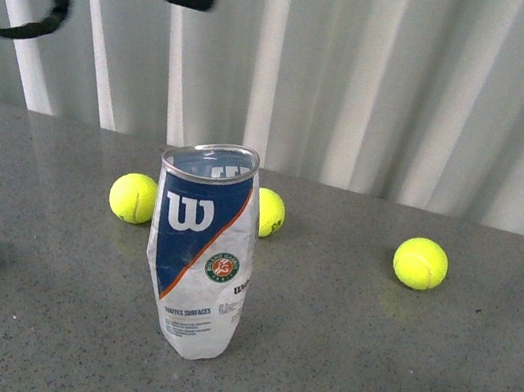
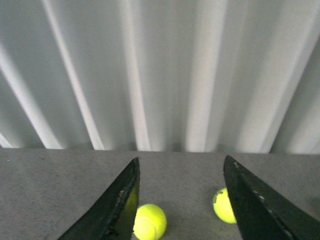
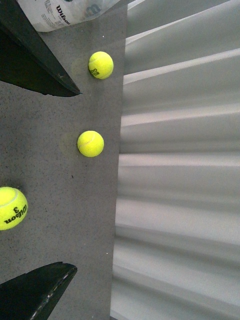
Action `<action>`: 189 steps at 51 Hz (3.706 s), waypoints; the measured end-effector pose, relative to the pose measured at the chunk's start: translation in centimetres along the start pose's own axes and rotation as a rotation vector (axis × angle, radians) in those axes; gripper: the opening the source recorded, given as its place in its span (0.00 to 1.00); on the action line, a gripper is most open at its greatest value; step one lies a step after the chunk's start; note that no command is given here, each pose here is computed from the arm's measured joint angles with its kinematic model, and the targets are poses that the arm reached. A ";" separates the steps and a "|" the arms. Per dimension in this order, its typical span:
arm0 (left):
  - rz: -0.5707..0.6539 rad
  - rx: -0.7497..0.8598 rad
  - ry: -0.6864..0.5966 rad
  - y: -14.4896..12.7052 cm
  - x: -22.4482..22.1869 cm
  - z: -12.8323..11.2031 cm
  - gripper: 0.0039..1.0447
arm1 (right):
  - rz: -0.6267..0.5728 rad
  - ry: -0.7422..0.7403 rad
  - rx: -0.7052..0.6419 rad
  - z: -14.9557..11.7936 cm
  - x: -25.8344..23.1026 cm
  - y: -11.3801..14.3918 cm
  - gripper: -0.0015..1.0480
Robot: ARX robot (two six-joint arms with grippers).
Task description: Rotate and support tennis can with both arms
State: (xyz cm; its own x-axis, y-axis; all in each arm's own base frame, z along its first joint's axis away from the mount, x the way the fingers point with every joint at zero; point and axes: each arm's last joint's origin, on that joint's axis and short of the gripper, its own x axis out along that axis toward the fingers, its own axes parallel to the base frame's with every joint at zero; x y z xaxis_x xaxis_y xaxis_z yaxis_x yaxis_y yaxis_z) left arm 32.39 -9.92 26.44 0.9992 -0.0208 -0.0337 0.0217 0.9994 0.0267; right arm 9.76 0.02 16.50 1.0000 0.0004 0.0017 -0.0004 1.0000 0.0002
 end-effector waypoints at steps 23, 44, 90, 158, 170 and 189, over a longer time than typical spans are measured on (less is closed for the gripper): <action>0.023 -0.028 -0.022 7.0 -11.1 -7.3 0.03 | 0.003 0.000 0.000 0.0 0.0 0.0 0.93; 0.008 -0.029 -0.022 9.0 -15.7 -9.4 0.03 | 0.003 0.000 0.000 0.0 0.0 0.0 0.93; 0.021 -0.029 -0.060 9.2 -20.2 -9.9 0.03 | 0.003 0.000 0.000 0.0 0.0 0.0 0.93; 0.019 -0.030 -0.055 9.1 -22.6 -10.3 0.61 | 0.003 0.000 0.000 0.0 0.0 0.0 0.93; 0.019 -0.029 -0.055 9.1 -22.6 -10.3 0.93 | 0.003 0.000 0.000 0.0 0.0 0.0 0.93; 0.019 -0.029 -0.055 9.1 -22.6 -10.3 0.94 | 0.003 0.000 0.000 0.0 0.0 0.0 0.93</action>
State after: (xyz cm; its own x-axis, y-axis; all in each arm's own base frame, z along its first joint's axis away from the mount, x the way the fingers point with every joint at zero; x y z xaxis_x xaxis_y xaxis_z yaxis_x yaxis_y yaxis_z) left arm 9.64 -0.02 17.17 0.9998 -0.0023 0.0216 0.0023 1.0000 -0.0025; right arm 9.76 0.02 16.50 1.0000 0.0031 0.0017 -0.0031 1.0000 -0.0002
